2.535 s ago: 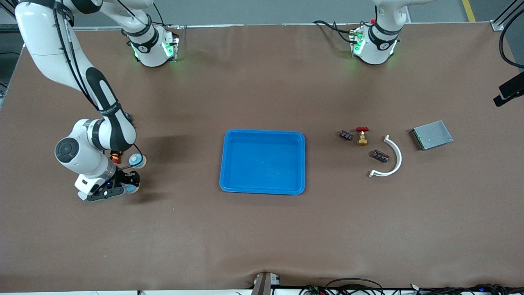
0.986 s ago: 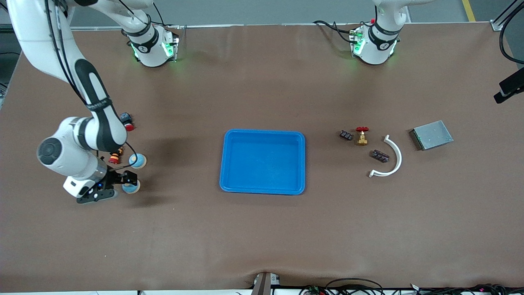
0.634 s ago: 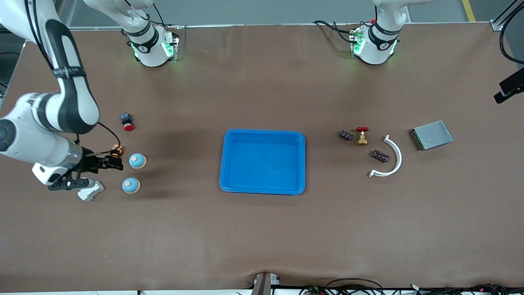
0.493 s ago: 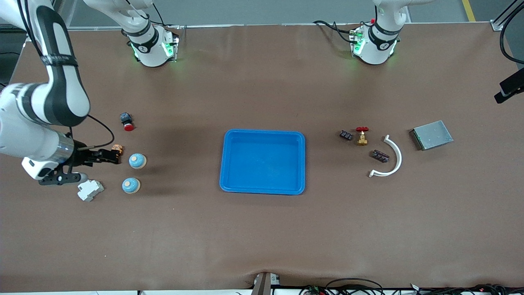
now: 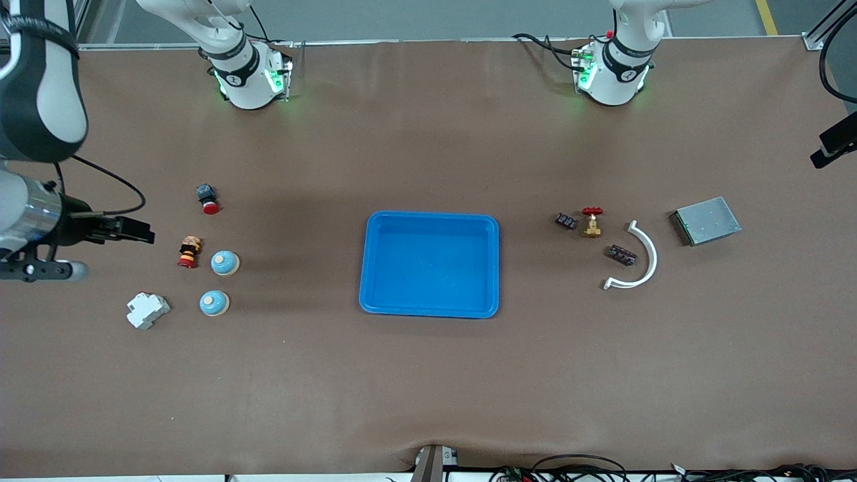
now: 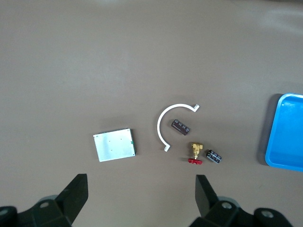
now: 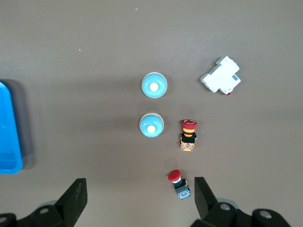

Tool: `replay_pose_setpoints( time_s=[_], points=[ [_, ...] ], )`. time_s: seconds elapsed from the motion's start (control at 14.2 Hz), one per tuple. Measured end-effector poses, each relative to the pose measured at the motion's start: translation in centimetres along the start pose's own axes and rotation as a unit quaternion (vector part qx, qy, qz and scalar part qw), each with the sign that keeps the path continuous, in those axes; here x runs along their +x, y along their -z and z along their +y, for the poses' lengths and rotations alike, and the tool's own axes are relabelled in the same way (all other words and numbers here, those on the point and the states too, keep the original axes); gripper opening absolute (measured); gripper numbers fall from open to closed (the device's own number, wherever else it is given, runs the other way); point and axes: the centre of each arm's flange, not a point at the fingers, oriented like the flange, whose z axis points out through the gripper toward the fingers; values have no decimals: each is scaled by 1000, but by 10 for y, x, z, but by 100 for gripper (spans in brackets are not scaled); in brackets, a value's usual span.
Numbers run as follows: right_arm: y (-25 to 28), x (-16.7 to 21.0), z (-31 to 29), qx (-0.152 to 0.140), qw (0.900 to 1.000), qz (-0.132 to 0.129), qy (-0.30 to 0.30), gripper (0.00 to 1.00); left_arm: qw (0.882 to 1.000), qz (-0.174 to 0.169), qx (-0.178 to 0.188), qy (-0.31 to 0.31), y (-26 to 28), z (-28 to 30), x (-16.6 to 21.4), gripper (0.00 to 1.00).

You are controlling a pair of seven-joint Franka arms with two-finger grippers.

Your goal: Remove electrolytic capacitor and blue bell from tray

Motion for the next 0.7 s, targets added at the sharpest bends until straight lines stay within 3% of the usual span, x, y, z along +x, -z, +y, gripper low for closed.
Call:
replay_pose_setpoints(
  time_s=[0.28,0.7],
  points=[
    [40,-18,-2,0,1000,6,-4,100,1000,-10,0,0,4,0,-7,100],
    [54,-24,4,2,1000,13,-10,100,1000,-15,0,-2,6,2,-11,100]
  ],
)
